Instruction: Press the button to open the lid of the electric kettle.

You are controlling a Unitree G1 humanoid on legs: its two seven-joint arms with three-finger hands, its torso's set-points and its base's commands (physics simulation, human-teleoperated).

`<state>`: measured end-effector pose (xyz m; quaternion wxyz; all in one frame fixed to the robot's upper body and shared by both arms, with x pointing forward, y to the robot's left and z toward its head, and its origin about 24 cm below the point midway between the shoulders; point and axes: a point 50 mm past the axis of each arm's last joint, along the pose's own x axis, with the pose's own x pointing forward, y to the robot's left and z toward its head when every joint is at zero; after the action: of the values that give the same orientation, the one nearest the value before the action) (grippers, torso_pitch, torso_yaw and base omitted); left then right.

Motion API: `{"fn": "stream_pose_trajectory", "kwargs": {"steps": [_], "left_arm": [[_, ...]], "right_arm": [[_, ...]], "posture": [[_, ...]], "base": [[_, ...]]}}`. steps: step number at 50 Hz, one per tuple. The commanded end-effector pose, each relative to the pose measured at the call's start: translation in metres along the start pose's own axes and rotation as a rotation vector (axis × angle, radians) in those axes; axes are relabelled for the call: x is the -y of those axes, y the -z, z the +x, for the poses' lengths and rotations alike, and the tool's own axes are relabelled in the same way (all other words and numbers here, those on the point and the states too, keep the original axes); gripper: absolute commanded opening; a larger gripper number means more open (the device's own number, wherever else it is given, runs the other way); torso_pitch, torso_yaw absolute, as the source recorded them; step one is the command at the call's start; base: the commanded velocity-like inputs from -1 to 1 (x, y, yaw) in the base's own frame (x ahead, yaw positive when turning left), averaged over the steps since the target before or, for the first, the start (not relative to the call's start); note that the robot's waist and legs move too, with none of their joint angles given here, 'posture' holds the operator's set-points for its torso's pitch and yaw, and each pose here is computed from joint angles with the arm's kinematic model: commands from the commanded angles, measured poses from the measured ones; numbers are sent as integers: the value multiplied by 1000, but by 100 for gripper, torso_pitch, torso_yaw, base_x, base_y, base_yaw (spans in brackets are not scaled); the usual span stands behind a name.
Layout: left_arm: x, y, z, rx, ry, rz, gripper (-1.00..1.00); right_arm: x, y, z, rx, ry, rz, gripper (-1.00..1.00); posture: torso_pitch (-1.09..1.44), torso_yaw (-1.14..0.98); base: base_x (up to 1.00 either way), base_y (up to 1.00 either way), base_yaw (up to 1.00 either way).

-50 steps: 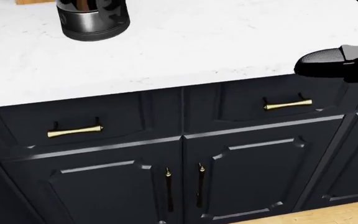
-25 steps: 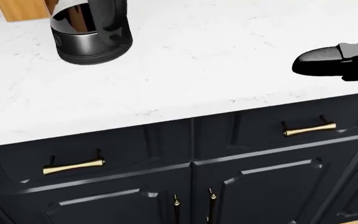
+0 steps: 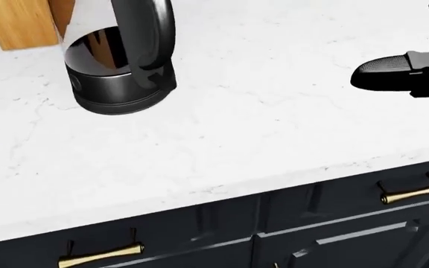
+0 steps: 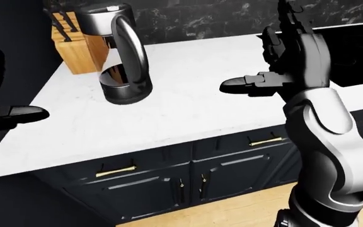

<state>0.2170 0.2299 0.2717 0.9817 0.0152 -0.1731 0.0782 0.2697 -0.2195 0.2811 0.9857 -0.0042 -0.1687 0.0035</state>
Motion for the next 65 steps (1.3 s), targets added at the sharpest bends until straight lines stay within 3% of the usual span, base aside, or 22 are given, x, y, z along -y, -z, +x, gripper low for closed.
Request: {"fn": "stream_pose_trajectory", "kwargs": {"steps": [1, 40, 47, 55, 59, 65], "left_arm": [[2, -14, -2, 86, 11, 2, 100], [1, -17, -2, 92, 10, 2, 100], [1, -17, -1, 107, -4, 42, 100], [3, -15, -4, 92, 24, 5, 100], [6, -18, -6, 115, 45, -15, 100], [4, -17, -6, 106, 39, -10, 100]], "right_arm": [[3, -20, -2, 107, 25, -16, 100], [5, -23, 0, 109, 43, -9, 100], [5, -24, 0, 117, 44, -14, 100], [10, -24, 4, 118, 89, -16, 100], [10, -23, 5, 110, 94, -22, 100], [10, -21, 5, 99, 93, -40, 100]], "posture": [[0, 0], [0, 0], [0, 0], [0, 0], [0, 0], [0, 0]], "base": [[21, 20, 0], [10, 20, 0], [0, 0, 0], [0, 0, 0], [0, 0, 0], [0, 0, 0]]}}
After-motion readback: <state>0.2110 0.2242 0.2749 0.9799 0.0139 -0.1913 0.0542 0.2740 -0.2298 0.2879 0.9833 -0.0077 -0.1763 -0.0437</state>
